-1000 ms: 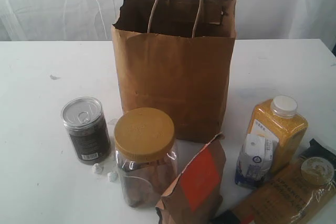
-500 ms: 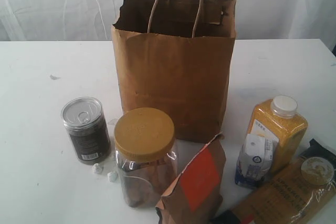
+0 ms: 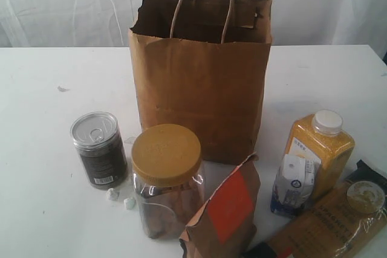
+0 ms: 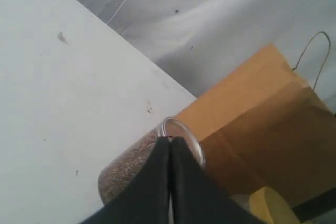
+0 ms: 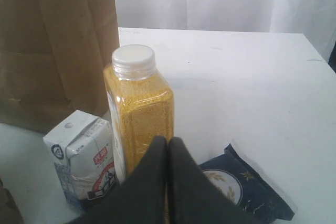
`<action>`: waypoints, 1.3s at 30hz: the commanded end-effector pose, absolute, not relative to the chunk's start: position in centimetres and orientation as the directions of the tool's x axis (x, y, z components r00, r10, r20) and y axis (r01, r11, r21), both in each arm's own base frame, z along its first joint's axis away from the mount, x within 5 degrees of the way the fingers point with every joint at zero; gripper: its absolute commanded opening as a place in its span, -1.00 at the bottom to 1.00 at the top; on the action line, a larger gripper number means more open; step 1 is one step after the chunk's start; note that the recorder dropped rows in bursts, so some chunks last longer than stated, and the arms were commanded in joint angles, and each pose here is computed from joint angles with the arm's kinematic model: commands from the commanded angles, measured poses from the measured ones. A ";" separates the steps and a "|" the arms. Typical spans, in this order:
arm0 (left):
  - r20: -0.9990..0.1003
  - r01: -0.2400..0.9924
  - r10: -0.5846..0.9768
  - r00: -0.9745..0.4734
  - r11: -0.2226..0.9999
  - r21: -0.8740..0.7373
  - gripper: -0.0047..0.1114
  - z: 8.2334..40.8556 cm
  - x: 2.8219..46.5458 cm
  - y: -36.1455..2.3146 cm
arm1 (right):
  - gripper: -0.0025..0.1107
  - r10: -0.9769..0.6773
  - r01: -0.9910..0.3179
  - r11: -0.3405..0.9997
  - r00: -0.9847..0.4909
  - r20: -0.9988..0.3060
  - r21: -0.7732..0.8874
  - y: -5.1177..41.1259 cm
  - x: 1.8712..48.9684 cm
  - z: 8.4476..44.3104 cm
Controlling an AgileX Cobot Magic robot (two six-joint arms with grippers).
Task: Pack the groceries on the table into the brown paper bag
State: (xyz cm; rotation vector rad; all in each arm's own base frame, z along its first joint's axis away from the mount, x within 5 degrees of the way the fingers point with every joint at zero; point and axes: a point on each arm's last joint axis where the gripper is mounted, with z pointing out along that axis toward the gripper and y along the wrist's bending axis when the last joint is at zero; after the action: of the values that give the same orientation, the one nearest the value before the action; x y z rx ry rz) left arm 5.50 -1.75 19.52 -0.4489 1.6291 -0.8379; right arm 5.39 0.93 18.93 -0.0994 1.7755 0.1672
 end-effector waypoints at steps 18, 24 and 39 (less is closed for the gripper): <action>-0.709 0.415 -0.059 -0.703 0.776 -0.476 -0.92 28.3 2.4 -4.9 | -0.96 0.027 -0.154 0.986 -0.190 -0.981 0.057 0.9 5.4 19.1; -0.679 0.388 -0.021 -0.734 0.808 -0.444 -0.91 26.7 7.0 -5.9 | -0.96 0.027 -0.154 0.986 -0.190 -0.981 0.057 0.9 5.4 19.1; -0.655 0.540 0.117 -0.747 0.681 -0.495 0.08 17.9 17.9 -10.9 | -0.96 0.027 -0.154 0.986 -0.190 -0.981 0.057 0.9 5.4 19.1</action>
State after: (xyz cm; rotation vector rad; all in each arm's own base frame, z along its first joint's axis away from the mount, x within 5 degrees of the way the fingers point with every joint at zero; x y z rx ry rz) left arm 16.92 -10.41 18.24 0.4663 2.3057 -0.9204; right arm 5.39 0.94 18.95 -0.0959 1.7739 0.1701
